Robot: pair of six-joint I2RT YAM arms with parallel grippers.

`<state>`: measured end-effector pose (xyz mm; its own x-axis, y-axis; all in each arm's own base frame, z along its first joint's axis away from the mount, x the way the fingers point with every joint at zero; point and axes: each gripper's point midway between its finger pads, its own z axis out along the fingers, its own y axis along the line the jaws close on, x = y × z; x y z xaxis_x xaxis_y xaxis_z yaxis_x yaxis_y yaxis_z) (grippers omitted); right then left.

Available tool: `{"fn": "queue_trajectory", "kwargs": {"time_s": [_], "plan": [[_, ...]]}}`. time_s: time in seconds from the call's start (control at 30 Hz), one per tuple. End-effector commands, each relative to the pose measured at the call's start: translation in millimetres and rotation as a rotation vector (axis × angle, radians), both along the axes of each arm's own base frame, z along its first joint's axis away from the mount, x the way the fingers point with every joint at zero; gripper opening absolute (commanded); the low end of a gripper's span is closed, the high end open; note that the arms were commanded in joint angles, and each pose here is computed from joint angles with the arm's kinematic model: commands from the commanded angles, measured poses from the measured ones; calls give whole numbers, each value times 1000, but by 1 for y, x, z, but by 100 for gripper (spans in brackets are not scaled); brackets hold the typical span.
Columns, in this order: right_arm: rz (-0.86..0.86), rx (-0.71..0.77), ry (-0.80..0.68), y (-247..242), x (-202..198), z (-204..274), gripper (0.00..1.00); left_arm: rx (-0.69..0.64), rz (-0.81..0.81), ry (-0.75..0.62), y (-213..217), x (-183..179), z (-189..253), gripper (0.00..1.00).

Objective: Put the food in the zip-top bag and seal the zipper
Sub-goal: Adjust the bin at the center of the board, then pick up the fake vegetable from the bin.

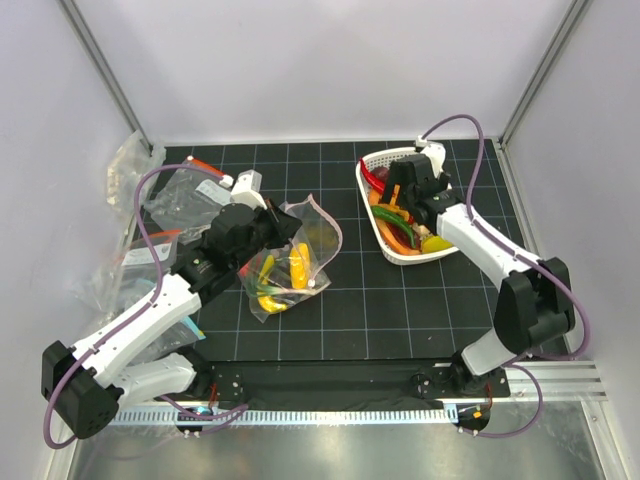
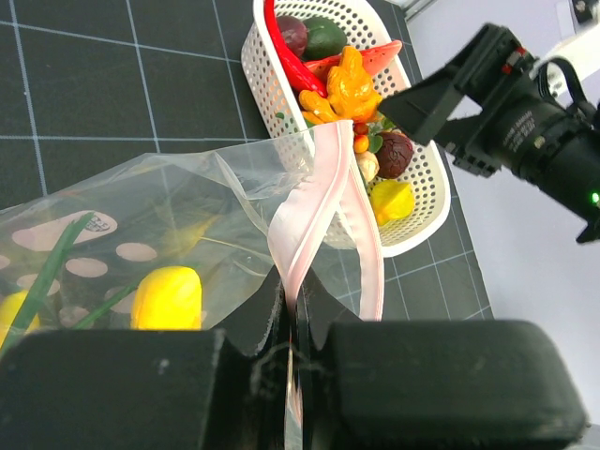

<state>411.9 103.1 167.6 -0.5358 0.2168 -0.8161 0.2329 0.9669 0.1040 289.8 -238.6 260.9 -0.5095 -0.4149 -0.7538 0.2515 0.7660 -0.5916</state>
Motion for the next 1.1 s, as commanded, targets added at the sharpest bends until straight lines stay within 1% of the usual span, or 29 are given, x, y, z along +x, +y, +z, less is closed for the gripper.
{"fn": "queue_trajectory", "kwargs": {"time_s": [0.0,0.17,0.33,0.53,0.57,0.73,0.87,0.9,0.93,0.97,1.0,1.03,1.07], "plan": [[29,-69,79,-4,4,-8,95,-47,-7,-56,-4,3,20,8],[79,-94,160,4,9,-34,95,-47,-7,-56,-4,3,20,8],[99,-134,195,4,14,-52,95,-46,-7,-55,-4,3,19,8],[150,-149,239,10,18,-71,95,-46,-7,-55,-4,3,19,8],[160,-159,268,10,17,-82,95,-46,-7,-57,-4,3,20,8],[162,-176,320,11,25,-103,95,-45,-7,-54,-4,3,19,8],[161,-181,345,10,27,-109,76,-45,-7,-54,-4,3,19,8],[165,-175,342,11,27,-107,66,-46,-8,-55,-4,2,19,8],[171,-163,325,13,28,-100,60,-47,-5,-56,-4,3,20,8],[178,-159,324,13,24,-99,51,-46,-5,-57,-4,3,20,8],[181,-148,315,14,24,-95,47,-45,-8,-54,-5,2,19,8],[184,-133,281,16,24,-82,46,-47,-7,-56,-4,3,20,8],[189,-119,275,17,22,-79,45,-49,-8,-55,-4,3,20,8]]}}
